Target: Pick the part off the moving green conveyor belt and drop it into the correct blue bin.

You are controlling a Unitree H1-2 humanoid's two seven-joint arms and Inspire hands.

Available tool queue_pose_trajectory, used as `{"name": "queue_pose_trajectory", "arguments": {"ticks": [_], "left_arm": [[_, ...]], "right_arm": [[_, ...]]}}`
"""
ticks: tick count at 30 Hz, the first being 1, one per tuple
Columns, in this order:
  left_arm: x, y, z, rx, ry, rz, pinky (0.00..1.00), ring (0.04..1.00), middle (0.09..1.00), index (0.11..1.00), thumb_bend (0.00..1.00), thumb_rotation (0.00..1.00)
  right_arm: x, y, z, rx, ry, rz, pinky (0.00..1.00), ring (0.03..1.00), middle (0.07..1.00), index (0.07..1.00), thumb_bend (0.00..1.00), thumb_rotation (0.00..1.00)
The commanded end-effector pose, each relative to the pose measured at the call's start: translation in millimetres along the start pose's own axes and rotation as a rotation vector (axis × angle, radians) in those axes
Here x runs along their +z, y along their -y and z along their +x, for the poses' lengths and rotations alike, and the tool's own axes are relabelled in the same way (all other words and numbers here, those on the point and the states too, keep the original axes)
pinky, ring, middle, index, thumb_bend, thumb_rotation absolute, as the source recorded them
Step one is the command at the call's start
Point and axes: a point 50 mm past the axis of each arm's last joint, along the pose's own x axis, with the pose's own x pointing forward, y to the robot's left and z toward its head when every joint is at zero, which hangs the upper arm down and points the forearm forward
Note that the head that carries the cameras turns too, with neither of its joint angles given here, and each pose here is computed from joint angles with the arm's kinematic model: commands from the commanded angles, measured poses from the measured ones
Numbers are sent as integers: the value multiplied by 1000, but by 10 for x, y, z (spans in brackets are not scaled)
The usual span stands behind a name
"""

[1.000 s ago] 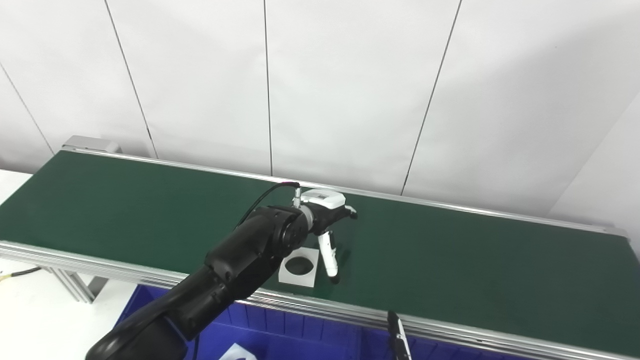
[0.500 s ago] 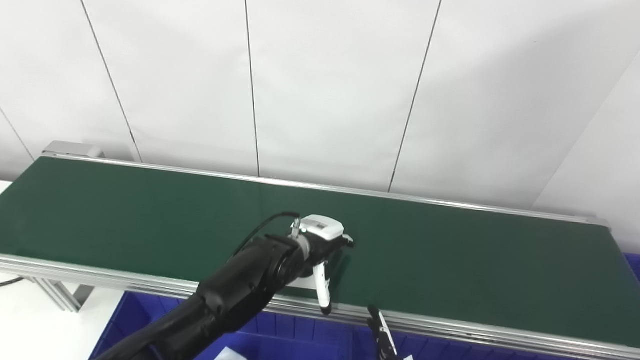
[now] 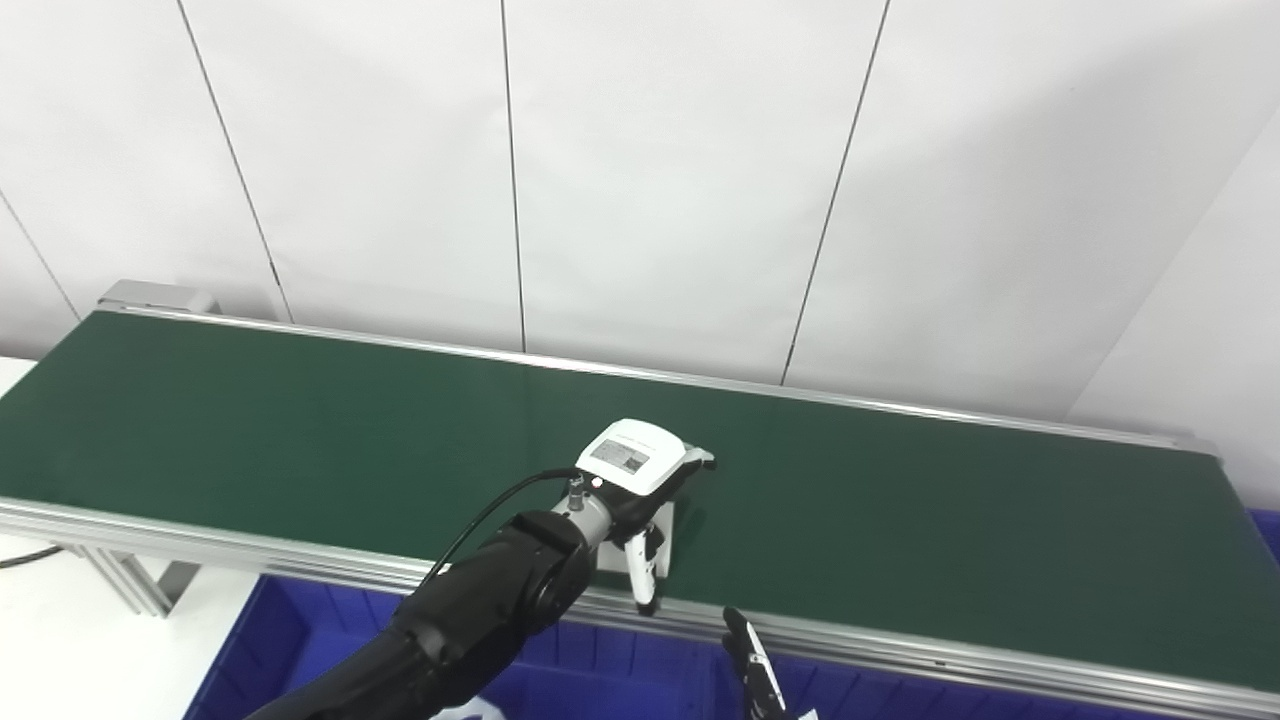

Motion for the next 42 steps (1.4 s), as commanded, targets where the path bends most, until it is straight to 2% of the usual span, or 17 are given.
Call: {"name": "queue_pose_trajectory", "arguments": {"ticks": [1,5,8,11,12,13,14,16,25,39,42], "left_arm": [[-135,-172,87,64,-39,76,837,859,862,847,943,86],[-147,-199,139,73,-49,64,801,816,827,819,962,57],[-158,-183,172,61,-47,47,703,668,707,703,930,4],[-160,-173,196,29,-43,69,643,608,657,647,915,0],[-159,-170,204,15,-43,83,456,472,524,575,682,0],[-165,-159,219,-7,-52,82,392,426,478,551,603,0],[-169,-151,231,-28,-64,73,282,344,436,520,549,0],[-174,-150,246,-56,-81,44,227,305,417,506,530,0],[-176,-262,284,-126,-121,62,210,293,410,514,520,0],[-83,-622,265,-126,-131,22,215,303,425,506,524,0],[-28,-836,249,-121,-120,-4,275,387,468,496,526,0]], "right_arm": [[128,-48,63,-11,73,21,978,960,973,958,885,943],[131,-62,53,-10,74,19,967,956,971,958,887,946],[138,-64,51,-9,79,12,964,955,972,959,872,948],[142,-68,49,-10,81,11,967,956,972,959,871,948],[143,-69,48,-11,81,13,969,957,973,960,874,945],[146,-72,48,-11,82,13,970,958,973,960,876,945],[149,-74,48,-12,83,12,972,958,973,960,880,949],[153,-77,48,-12,84,13,975,960,973,960,882,950],[168,-83,40,-14,88,17,966,958,972,959,890,953],[163,-50,19,-6,86,16,977,964,977,963,886,960],[168,-35,19,-2,86,23,985,965,978,964,888,958]]}}
